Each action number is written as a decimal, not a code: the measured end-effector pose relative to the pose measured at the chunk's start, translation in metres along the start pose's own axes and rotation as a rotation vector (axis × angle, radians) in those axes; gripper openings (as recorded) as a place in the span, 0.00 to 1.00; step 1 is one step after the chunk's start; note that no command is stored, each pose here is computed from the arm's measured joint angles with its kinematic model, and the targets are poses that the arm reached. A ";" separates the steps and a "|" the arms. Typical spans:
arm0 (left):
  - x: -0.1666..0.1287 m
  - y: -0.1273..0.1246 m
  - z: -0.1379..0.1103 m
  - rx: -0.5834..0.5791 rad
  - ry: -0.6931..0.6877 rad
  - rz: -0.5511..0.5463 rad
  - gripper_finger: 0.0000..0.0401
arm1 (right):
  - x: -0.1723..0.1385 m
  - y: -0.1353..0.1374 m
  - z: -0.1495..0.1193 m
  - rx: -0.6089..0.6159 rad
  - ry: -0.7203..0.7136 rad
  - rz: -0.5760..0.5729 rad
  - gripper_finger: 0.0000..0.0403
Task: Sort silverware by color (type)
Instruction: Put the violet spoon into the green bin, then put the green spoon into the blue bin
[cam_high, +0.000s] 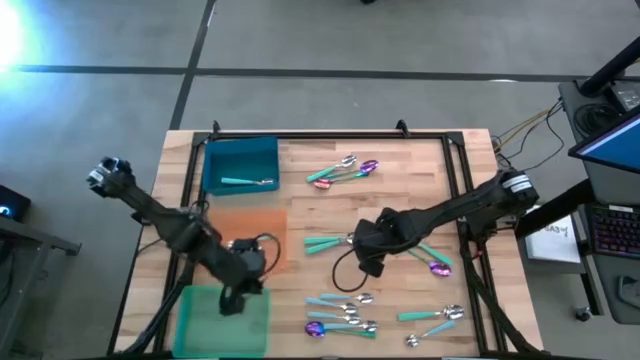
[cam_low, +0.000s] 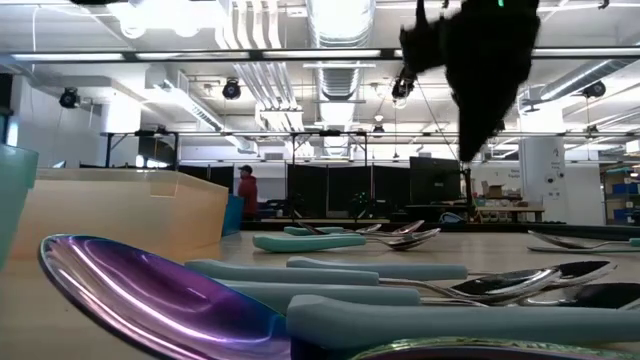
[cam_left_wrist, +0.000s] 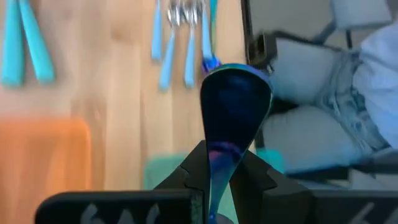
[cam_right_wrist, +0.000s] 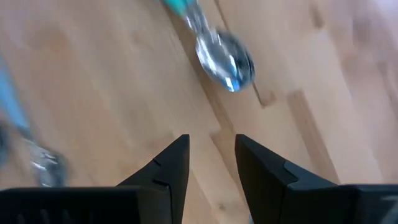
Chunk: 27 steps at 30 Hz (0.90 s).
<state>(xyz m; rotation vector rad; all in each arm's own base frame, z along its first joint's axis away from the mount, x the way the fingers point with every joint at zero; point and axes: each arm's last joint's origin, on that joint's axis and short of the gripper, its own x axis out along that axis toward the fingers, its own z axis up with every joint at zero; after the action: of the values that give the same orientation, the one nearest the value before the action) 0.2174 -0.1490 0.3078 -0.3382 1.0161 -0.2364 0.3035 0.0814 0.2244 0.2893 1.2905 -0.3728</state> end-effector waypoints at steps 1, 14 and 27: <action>-0.001 -0.004 -0.002 -0.015 0.025 0.011 0.05 | 0.005 0.000 -0.002 -0.004 0.034 -0.017 0.29; 0.047 0.000 -0.042 -0.203 0.307 0.197 0.20 | 0.026 -0.013 -0.025 0.050 0.340 -0.274 0.30; 0.069 -0.013 -0.058 -0.142 0.388 0.223 0.36 | 0.047 -0.043 -0.061 0.106 0.573 -0.395 0.33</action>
<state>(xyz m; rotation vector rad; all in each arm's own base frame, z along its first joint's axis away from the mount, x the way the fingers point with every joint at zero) 0.2019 -0.1943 0.2298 -0.3105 1.4474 -0.0257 0.2425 0.0627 0.1635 0.2360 1.9027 -0.7306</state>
